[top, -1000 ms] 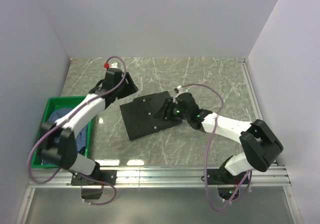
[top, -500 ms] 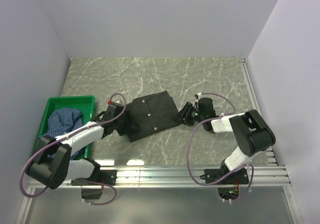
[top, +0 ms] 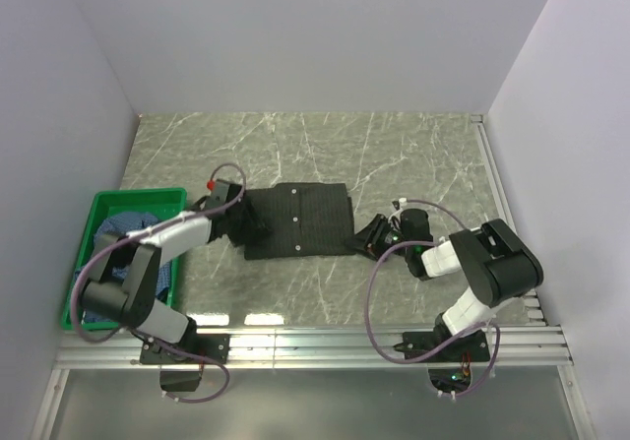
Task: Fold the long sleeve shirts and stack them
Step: Fold the shirt, then neatly place the folded shirt to the corner
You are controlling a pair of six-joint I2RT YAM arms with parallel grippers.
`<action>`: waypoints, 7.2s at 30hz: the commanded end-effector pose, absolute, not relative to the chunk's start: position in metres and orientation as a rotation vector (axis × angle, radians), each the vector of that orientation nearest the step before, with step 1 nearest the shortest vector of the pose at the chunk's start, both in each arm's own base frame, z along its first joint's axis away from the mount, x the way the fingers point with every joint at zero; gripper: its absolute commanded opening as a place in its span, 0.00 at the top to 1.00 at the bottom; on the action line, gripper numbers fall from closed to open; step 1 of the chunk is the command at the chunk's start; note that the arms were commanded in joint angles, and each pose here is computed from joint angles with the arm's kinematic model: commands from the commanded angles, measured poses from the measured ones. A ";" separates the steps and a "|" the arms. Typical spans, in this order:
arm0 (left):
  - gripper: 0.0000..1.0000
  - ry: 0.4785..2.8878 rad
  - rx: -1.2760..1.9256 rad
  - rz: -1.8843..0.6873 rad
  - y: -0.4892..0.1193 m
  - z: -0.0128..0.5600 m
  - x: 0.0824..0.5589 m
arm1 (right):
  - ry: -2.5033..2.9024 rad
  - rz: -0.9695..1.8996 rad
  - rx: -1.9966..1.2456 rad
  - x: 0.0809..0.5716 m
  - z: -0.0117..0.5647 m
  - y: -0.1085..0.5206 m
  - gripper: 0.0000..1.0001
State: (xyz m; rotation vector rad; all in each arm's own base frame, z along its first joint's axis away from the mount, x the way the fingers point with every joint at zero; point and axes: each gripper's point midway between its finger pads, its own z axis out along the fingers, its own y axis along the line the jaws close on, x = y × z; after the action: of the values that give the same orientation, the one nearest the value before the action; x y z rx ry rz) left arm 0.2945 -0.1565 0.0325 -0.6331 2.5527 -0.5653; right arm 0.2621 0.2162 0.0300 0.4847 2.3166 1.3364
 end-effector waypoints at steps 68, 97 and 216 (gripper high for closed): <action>0.98 2.289 0.422 -0.132 -0.372 0.091 0.240 | 2.256 1.181 0.682 0.291 0.088 0.193 0.00; 0.97 2.317 0.402 -0.299 -0.388 0.097 0.232 | 2.375 1.264 0.846 0.300 0.019 0.249 0.18; 0.10 2.195 -0.302 -0.372 -0.086 0.185 0.324 | 2.547 0.062 -0.234 0.371 0.073 0.249 0.70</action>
State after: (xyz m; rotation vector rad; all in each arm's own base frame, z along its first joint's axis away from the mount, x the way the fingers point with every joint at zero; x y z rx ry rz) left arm 0.3207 -0.0803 0.1710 -0.3582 2.2535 -0.3225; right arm 0.3666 0.2296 0.0281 -0.2488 2.6369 -0.0655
